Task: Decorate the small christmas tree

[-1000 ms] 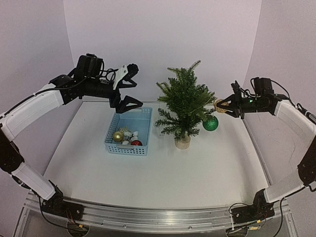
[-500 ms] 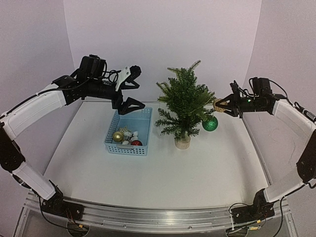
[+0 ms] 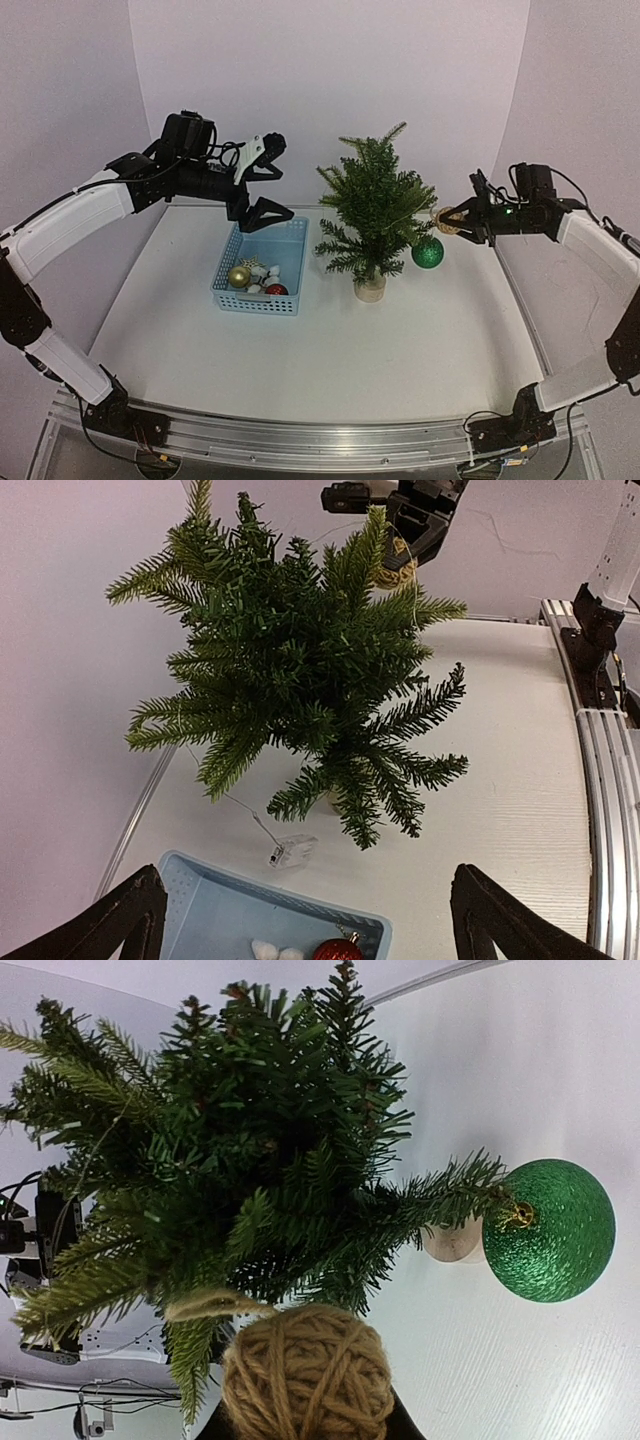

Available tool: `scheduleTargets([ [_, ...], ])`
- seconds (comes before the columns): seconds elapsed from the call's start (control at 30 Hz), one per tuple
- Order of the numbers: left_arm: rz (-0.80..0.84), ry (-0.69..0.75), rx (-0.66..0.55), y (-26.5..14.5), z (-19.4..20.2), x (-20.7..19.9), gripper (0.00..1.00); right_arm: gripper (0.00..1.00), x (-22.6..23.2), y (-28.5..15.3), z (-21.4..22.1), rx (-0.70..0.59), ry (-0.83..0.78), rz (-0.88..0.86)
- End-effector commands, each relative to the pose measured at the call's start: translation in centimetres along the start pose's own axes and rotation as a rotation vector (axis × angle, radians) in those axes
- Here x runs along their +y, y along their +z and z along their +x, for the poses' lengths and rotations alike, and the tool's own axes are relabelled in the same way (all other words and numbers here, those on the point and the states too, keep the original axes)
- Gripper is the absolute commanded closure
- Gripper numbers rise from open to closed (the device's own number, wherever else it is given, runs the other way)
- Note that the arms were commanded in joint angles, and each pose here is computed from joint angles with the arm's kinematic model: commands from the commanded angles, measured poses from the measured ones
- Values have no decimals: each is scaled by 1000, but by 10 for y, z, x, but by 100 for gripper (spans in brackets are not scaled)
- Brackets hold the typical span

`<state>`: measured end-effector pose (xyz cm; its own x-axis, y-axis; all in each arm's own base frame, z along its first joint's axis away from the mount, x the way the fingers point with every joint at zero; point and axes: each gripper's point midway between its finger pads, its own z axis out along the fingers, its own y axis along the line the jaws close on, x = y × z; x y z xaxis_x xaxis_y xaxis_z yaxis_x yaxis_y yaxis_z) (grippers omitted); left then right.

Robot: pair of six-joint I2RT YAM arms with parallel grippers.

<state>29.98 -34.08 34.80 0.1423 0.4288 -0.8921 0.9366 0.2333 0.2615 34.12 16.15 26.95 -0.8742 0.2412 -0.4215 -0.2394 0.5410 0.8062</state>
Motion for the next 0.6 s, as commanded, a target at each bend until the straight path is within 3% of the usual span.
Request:
scheduleTargets([
  [0.0, -14, 77, -68, -9, -27, 4, 3, 100, 28, -24, -2, -73, -111, 0],
  [0.27, -22, 231, -122, 0, -63, 11, 7, 100, 57, -58, -15, -157, -229, 74],
  [0.57, 91, 176, -247, 34, -110, -7, 16, 100, 89, -70, -23, -175, -315, 18],
])
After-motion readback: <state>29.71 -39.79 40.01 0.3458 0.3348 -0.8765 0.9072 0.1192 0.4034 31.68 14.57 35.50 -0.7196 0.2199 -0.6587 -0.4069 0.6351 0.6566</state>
